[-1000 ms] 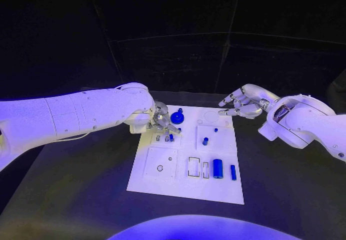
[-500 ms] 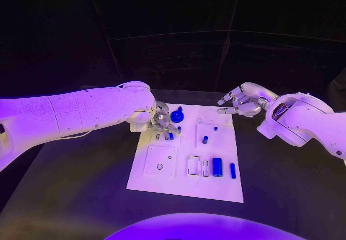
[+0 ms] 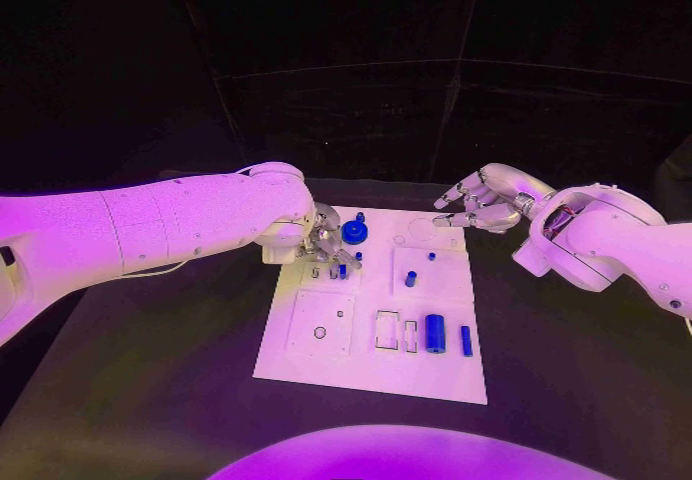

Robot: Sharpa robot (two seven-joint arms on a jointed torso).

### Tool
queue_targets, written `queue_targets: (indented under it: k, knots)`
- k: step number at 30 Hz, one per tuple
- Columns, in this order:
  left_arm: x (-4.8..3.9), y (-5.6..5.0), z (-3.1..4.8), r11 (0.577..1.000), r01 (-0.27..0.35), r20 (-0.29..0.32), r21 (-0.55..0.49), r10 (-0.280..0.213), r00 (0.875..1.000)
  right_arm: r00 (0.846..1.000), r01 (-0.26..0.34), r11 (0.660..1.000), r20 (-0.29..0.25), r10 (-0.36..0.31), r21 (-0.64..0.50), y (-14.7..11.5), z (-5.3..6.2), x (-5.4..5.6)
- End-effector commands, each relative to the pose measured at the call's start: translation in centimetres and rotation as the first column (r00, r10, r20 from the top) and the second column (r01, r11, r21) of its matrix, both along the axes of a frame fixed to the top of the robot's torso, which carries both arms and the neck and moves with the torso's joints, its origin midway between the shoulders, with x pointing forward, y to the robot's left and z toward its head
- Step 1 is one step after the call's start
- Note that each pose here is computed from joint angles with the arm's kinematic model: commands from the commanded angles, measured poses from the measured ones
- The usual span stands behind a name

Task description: Assemble the parts on the task board

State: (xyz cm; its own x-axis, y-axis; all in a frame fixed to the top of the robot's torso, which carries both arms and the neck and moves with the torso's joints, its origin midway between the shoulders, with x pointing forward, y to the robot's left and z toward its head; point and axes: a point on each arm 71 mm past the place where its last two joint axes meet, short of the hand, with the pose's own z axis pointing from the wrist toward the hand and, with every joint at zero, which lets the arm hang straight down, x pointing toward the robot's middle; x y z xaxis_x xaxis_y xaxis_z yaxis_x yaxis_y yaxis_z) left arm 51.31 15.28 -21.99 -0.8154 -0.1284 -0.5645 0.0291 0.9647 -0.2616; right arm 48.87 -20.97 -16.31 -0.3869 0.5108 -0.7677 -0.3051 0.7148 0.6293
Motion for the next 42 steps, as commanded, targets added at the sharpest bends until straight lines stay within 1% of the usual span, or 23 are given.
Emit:
queue_targets:
  k: [1,36,42]
  knots:
    - [-0.05,-0.05,-0.01,1.0,0.009,-0.008,0.016,-0.009,1.0,1.0,-0.008,1.0,0.005,0.008,0.0,0.16,0.13,0.01]
    - [-0.08,-0.77,0.03,0.999,0.028,0.003,0.026,-0.028,1.0,1.0,-0.018,1.0,-0.01,0.018,-0.001,0.58,-0.03,0.13]
    - [-0.17,-0.62,0.01,0.999,0.025,0.005,0.024,-0.025,1.0,1.0,-0.02,1.0,-0.011,0.02,-0.001,0.62,-0.05,0.15]
